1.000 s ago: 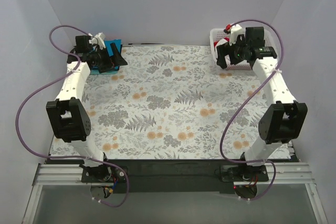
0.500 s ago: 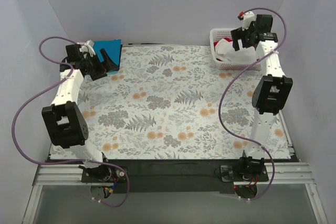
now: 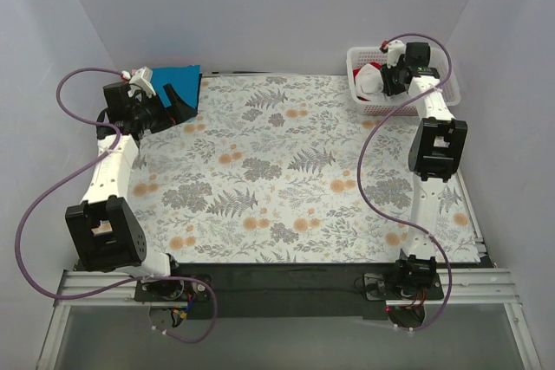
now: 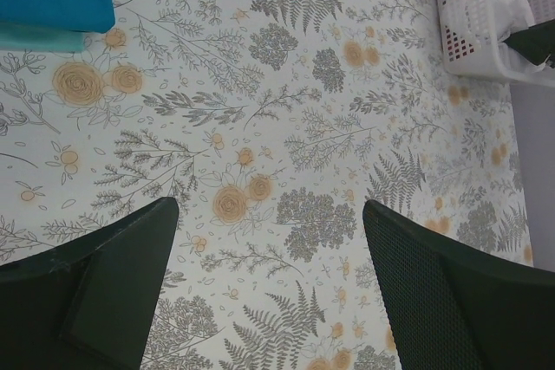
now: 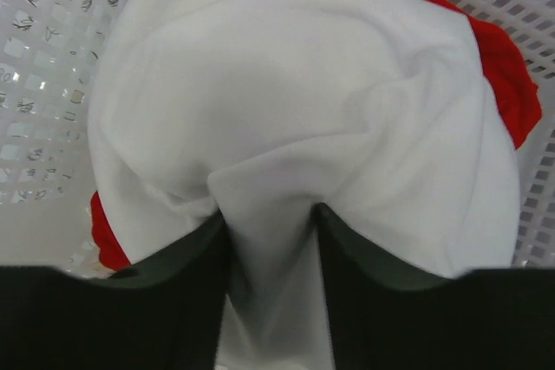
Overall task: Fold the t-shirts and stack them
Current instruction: Grab the tshirt from the pile, then move the tshirt to the center of the board
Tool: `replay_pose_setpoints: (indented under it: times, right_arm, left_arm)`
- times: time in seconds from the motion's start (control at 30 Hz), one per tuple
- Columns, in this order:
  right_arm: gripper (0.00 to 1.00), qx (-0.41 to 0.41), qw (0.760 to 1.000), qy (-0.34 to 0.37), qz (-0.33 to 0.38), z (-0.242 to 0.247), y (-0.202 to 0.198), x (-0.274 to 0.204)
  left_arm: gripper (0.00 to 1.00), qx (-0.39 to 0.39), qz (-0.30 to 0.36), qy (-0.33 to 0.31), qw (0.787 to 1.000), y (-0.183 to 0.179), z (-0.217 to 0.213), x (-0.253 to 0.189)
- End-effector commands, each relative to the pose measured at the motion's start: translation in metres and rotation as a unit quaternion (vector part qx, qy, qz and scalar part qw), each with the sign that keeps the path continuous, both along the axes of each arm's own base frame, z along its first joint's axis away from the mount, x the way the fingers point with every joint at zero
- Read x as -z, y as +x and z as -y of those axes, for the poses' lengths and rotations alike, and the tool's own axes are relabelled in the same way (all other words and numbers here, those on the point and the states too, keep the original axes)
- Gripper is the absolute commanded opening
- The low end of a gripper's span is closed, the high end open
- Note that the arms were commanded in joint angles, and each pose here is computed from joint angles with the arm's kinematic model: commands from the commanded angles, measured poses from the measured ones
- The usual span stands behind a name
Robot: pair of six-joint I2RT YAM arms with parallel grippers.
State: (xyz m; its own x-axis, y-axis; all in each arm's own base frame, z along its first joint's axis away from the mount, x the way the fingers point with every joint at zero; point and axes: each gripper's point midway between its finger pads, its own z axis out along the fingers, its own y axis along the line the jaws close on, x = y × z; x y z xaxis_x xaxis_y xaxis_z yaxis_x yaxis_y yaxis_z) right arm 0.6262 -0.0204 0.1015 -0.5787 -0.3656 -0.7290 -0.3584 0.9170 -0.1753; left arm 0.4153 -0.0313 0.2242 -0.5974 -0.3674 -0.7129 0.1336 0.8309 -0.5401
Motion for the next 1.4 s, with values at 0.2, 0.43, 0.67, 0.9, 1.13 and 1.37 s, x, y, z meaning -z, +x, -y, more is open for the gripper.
replay_pose_setpoints:
  times: [0.2, 0.43, 0.67, 0.9, 1.13, 1.37]
  right_arm:
    - [0.01, 0.000, 0.991, 0.017, 0.131, -0.005, -0.001, -0.140]
    - [0.01, -0.127, 0.960, 0.095, 0.232, -0.077, -0.073, -0.290]
    - [0.01, -0.250, 0.906, 0.156, 0.303, -0.161, -0.166, -0.396]
    - [0.01, -0.332, 0.859, 0.252, 0.298, -0.232, -0.240, -0.440]
    - [0.76, -0.227, 0.915, 0.270, 0.197, -0.169, -0.233, -0.345]
    - [0.98, -0.031, 0.963, 0.266, 0.024, -0.037, -0.240, -0.147]
  left_arm:
    - [0.87, 0.000, 0.028, 0.011, 1.000, 0.009, -0.003, -0.021]
    - [0.87, 0.034, 0.010, 0.006, 0.999, 0.008, 0.004, -0.021]
    - [0.87, 0.091, 0.010, -0.012, 0.996, -0.005, 0.011, -0.032]
    - [0.87, 0.109, 0.029, -0.020, 0.993, -0.013, 0.017, -0.045]
    - [0.87, 0.143, 0.040, -0.002, 0.989, -0.026, 0.021, -0.043]
    - [0.87, 0.198, 0.006, 0.032, 0.980, -0.055, 0.036, 0.004]
